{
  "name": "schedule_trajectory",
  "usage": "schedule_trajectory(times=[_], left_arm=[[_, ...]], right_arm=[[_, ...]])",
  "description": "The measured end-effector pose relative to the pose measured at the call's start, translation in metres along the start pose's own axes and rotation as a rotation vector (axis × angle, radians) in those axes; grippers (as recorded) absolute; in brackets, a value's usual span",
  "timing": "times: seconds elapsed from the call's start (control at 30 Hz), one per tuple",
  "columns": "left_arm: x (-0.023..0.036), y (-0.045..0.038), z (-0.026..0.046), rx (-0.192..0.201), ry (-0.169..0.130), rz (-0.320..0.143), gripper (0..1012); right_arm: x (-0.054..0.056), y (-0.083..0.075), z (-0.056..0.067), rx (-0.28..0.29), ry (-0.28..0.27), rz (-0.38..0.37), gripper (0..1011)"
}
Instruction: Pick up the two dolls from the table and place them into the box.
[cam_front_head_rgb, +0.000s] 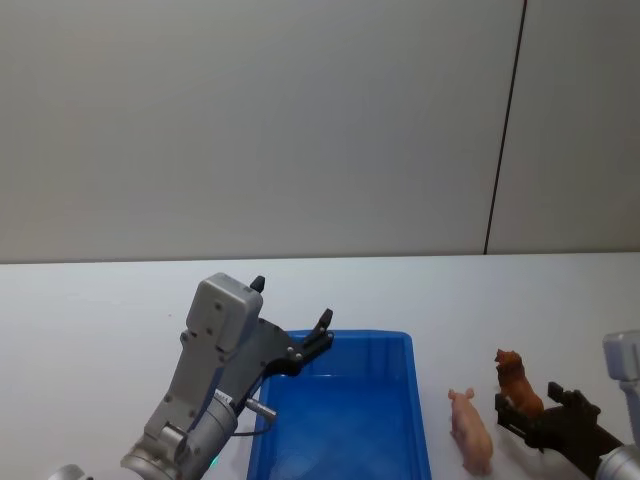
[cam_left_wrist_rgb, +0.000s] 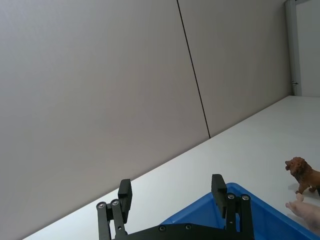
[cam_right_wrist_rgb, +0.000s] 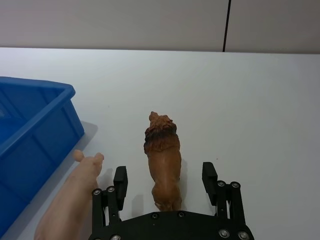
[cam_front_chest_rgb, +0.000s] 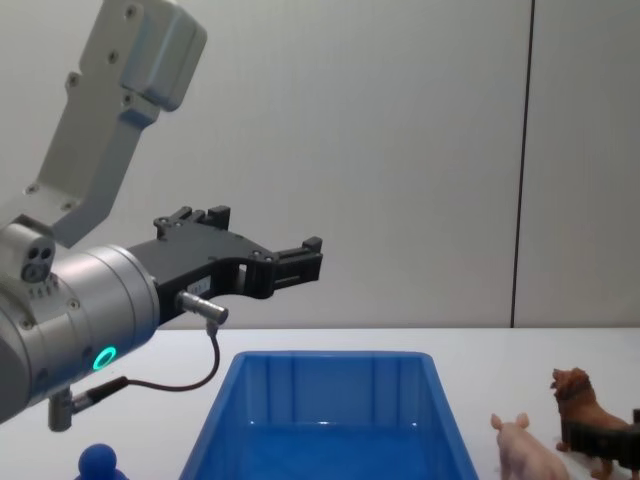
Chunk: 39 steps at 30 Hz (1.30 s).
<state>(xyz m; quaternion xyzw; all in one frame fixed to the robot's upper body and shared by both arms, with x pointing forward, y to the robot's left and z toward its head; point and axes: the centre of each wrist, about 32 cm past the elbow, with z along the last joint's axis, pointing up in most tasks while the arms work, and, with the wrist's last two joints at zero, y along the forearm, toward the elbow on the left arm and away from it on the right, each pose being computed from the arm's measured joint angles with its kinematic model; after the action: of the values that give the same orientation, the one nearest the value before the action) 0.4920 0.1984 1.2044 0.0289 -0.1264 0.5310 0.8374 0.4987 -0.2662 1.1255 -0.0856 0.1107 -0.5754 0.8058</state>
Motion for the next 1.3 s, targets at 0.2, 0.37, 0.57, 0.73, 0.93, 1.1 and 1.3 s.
schedule_trajectory(times=[0.2,0.37,0.57,0.73,0.93,1.1,1.3], left_arm=[[0.0000,0.0000,0.0000,0.000,0.000,0.000,1004],[0.0000,0.0000,0.0000,0.000,0.000,0.000,1004],[0.0000,0.0000,0.0000,0.000,0.000,0.000,1004],[0.0000,0.0000,0.0000,0.000,0.000,0.000,1004],[0.0000,0.0000,0.0000,0.000,0.000,0.000,1004],[0.0000,0.0000,0.0000,0.000,0.000,0.000,1004],[0.0000,0.0000,0.0000,0.000,0.000,0.000,1004]], right_arm=[[0.000,0.007,-0.003,-0.029,0.013,0.006,782],[0.000,0.012,-0.005,-0.051,0.017,0.014,650],[0.000,0.015,-0.005,-0.059,0.008,0.017,446],[-0.002,0.016,-0.003,-0.044,-0.020,0.016,297],[-0.006,0.016,0.003,-0.006,-0.063,0.012,276],[-0.011,0.015,0.014,0.045,-0.112,0.017,278],[-0.020,0.016,0.030,0.109,-0.157,0.049,276]])
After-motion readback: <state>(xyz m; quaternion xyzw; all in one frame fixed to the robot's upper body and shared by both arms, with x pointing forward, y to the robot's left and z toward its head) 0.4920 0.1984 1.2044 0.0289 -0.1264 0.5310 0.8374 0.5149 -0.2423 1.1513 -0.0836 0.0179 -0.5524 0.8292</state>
